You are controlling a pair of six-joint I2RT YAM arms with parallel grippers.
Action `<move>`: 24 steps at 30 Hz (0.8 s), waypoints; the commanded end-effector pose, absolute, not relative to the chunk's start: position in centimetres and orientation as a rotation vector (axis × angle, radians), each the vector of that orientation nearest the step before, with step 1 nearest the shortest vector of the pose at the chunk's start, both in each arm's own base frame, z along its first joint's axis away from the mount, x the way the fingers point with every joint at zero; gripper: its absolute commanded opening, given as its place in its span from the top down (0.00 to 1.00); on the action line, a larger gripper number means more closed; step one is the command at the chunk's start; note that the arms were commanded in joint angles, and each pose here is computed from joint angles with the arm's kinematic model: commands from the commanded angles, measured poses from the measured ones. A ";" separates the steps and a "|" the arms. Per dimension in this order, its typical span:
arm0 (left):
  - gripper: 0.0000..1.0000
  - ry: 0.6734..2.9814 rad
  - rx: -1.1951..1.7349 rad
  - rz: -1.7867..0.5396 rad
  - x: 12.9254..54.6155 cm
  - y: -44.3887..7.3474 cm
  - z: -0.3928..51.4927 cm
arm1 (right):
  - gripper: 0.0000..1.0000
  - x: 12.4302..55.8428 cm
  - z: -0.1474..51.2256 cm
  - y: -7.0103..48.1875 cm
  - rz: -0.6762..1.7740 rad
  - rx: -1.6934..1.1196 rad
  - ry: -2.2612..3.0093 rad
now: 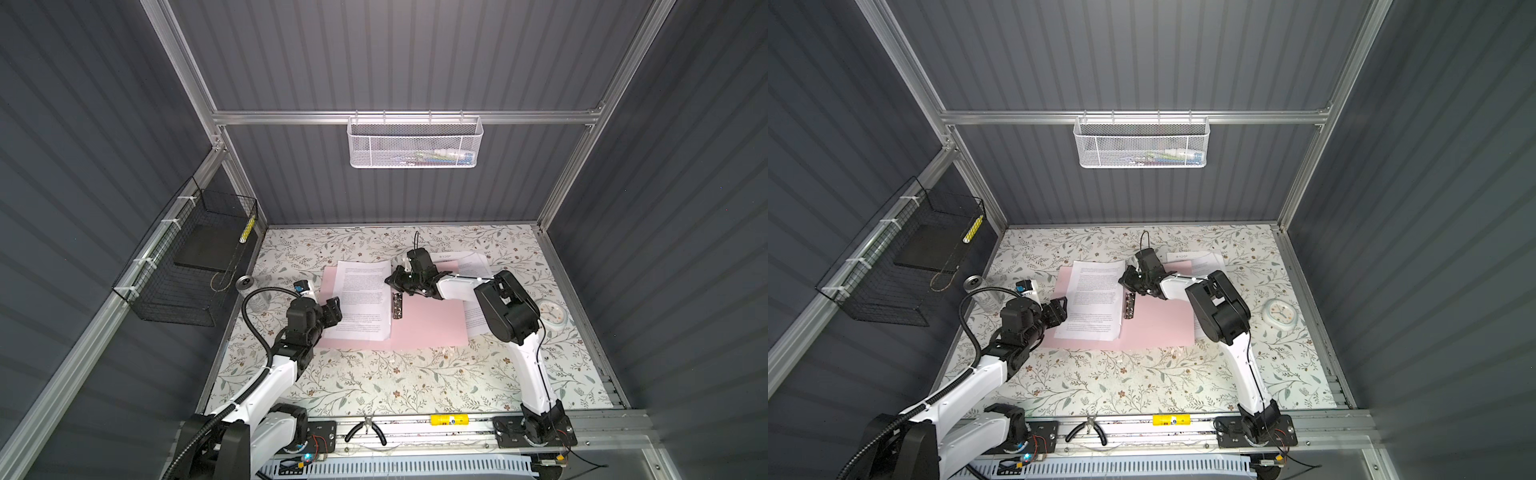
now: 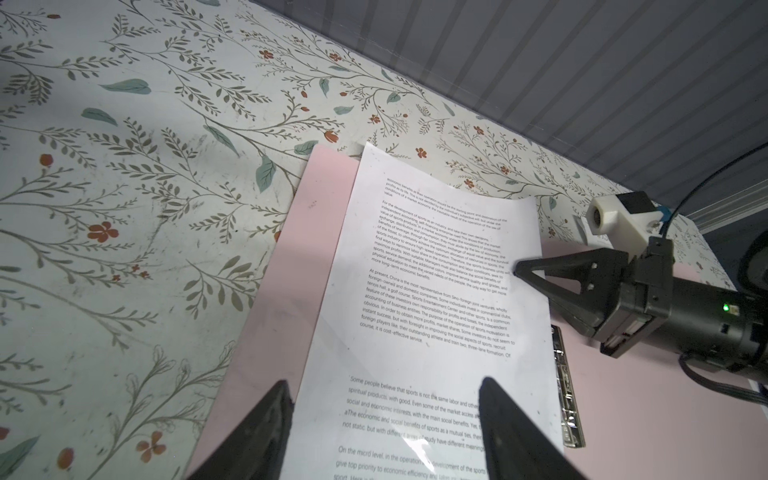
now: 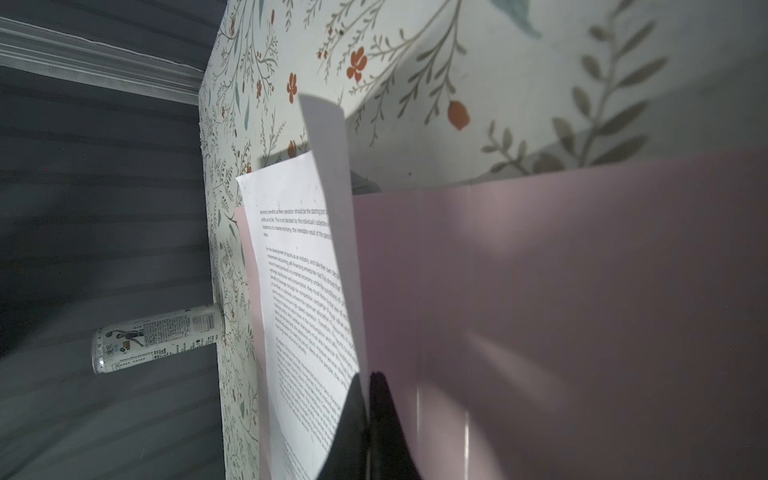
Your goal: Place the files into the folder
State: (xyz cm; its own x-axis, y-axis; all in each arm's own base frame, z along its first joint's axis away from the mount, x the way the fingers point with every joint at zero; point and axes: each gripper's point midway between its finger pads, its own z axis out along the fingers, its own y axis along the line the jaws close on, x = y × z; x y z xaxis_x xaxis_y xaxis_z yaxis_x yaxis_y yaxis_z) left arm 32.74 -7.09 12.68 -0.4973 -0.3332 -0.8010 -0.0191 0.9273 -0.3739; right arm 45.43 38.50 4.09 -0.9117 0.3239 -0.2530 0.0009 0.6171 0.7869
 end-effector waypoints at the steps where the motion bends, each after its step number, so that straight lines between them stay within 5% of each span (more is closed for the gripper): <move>1: 0.28 2.075 -0.267 -0.368 32.4 -6.6 12.4 | 1.00 45.3 5.2 39.4 1.217 0.253 2.446; 24: 0.29 2.087 -0.277 -0.360 32.1 -6.4 12.1 | 1.00 44.3 4.4 41.9 1.228 0.347 2.445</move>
